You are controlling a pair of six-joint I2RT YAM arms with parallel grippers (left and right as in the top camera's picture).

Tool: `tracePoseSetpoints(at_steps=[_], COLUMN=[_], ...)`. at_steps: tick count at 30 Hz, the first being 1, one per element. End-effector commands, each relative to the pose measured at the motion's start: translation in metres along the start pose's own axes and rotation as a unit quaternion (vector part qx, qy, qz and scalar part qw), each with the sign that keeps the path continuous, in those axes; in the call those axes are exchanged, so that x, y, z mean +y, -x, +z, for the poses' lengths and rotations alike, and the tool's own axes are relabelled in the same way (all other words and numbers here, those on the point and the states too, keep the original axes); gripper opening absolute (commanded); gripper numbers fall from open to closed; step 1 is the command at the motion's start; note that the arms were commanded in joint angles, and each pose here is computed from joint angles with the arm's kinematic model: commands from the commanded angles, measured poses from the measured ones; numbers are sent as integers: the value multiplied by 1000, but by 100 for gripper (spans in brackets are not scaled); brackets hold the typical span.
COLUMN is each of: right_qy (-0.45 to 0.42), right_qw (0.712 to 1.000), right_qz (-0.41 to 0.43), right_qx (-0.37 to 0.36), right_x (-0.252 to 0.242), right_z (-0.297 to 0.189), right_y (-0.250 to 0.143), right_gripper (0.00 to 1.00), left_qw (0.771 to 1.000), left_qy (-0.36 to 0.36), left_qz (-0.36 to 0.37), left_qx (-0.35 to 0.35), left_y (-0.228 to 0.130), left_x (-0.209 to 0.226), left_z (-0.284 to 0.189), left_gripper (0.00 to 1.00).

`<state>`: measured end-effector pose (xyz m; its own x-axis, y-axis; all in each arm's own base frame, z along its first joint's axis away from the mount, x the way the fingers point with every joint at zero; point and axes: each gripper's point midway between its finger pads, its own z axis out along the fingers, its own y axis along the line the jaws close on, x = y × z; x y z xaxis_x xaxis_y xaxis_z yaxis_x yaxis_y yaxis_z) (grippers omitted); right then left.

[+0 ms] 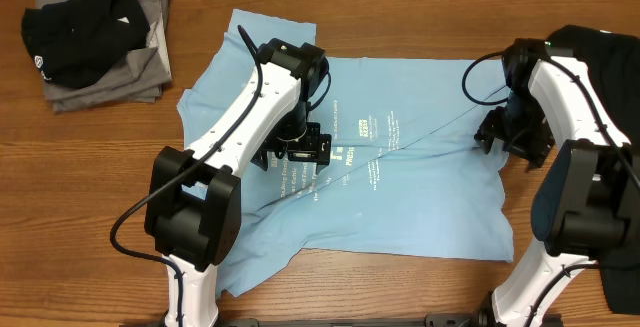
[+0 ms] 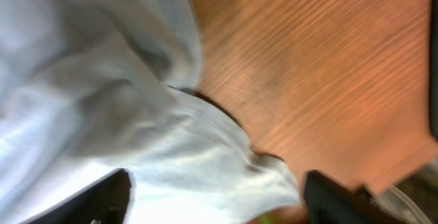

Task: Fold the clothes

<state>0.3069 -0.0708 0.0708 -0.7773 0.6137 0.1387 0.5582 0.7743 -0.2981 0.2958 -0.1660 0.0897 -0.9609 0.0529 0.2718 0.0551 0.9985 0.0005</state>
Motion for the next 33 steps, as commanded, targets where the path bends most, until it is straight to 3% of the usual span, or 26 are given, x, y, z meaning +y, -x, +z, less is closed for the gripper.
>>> tracePoseSetpoints(at_steps=[1,6,11,14,15,16,17,18,20,22,24,33], right_qy=[-15,55,148,147,142,138,134,126,123,128,134,198], right_qw=[999,998,981,977,976,976,975,974,975,976,977,965], right_qz=[34,-2,-94,-114,-120,-125,-131,-141,-141,-134,-130,-121], right_qx=[-8,35,84,104,110,114,118,126,123,113,103,124], right_x=[-12,11,47,54,55,56,58,60,61,61,59,78], right_z=[-5,-6,-17,-16,-14,-13,-10,-6,-2,0,3,48], right_y=[6,-9,-36,-52,-57,-61,-66,-75,-83,-89,-96,-129], right_gripper=[93,84,79,72,64,40,4,4,4,4,4,4], left_qw=[1000,998,993,991,991,991,991,992,992,992,991,987], left_qy=[3,9,-3,-13,-14,-16,-22,-27,-22,-22,-25,-73], left_qz=[0,-4,-32,-54,-57,-56,-50,-36,-37,-35,-33,-25], left_qx=[-9,-62,-112,-124,-124,-124,-122,-118,-117,-122,-131,-142], left_y=[5,30,60,74,79,82,85,90,94,99,105,120], left_x=[1,1,11,26,31,34,35,38,41,40,39,20], left_z=[2,1,-5,-5,-3,-2,1,8,12,15,16,22], left_gripper=[100,100,85,75,72,67,56,39,26,21,4,4])
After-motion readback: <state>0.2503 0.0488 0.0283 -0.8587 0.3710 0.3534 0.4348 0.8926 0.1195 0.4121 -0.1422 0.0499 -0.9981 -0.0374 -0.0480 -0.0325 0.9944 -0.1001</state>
